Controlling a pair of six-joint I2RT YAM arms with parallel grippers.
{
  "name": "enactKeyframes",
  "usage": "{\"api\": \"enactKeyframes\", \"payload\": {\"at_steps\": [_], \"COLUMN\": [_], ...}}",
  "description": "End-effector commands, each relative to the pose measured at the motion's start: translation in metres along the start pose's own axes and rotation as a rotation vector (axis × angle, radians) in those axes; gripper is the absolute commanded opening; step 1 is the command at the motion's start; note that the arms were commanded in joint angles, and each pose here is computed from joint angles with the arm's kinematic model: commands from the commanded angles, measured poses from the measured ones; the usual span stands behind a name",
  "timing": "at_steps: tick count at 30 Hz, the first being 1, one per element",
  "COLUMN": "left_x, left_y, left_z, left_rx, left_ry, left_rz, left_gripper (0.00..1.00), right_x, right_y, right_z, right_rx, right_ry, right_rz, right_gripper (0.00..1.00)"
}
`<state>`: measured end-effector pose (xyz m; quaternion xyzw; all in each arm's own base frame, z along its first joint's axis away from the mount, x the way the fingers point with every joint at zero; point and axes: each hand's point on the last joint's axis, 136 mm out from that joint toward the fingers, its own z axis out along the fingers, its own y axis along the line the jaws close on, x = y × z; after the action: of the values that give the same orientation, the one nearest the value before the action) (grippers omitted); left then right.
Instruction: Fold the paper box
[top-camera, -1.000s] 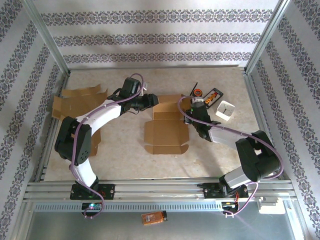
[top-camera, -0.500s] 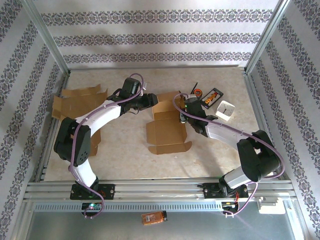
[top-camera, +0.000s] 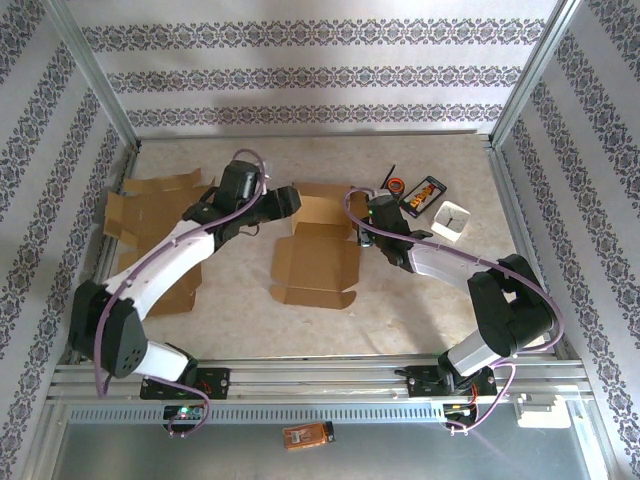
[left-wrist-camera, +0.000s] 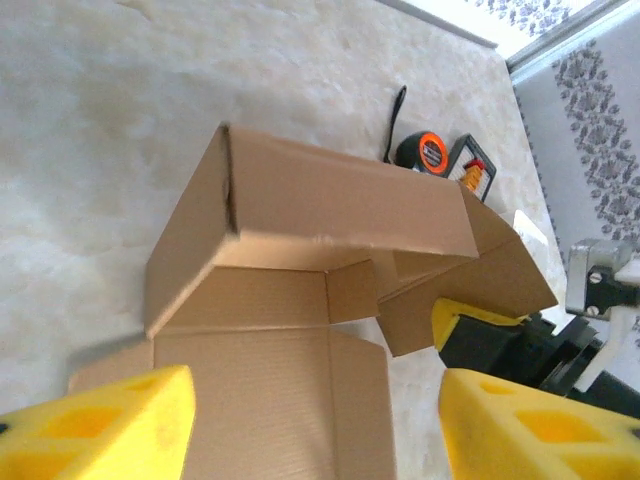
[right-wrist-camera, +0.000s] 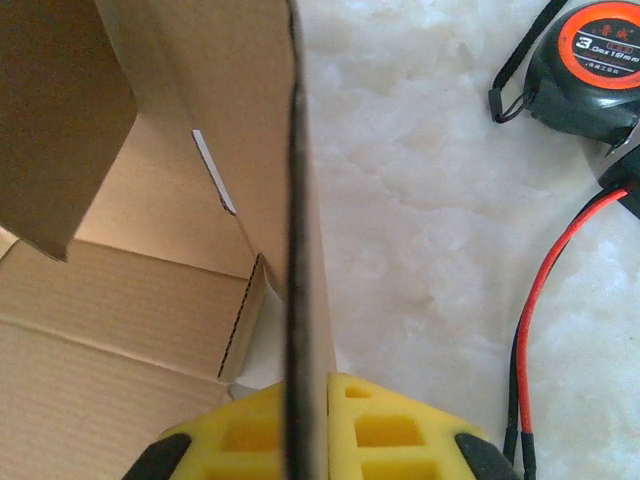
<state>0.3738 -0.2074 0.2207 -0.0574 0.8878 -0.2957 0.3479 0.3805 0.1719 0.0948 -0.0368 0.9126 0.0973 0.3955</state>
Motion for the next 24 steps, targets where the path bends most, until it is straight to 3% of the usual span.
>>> {"api": "enactKeyframes", "payload": {"at_steps": [1, 6, 13, 18, 24], "left_x": [0.020, 0.078, 0.129, 0.165, 0.183], "left_y": [0.004, -0.030, -0.006, -0.012, -0.006], "left_z": [-0.006, 0.029, 0.088, 0.116, 0.135], "left_rx": [-0.031, 0.057, 0.002, 0.088, 0.097], "left_ry": [-0.017, 0.096, 0.239, 0.380, 0.415], "left_rz": [-0.046, -0.032, -0.039, -0.080, -0.094], "left_gripper": [0.47, 0.00, 0.00, 0.00, 0.00], "right_x": [-0.020, -0.021, -0.018, -0.017, -0.021], "right_y": [0.008, 0.009, 0.012, 0.013, 0.022], "right_z": [0.000, 0.003, 0.005, 0.004, -0.003], "right_rx": [-0.008, -0.009, -0.020, -0.022, -0.059], "right_ry": [-0.061, -0.066, -0.056, -0.046, -0.040], "right_rz": [-0.013, -0.034, -0.047, -0.019, 0.073], "right_gripper": [0.09, 0.09, 0.09, 0.09, 0.09]}}
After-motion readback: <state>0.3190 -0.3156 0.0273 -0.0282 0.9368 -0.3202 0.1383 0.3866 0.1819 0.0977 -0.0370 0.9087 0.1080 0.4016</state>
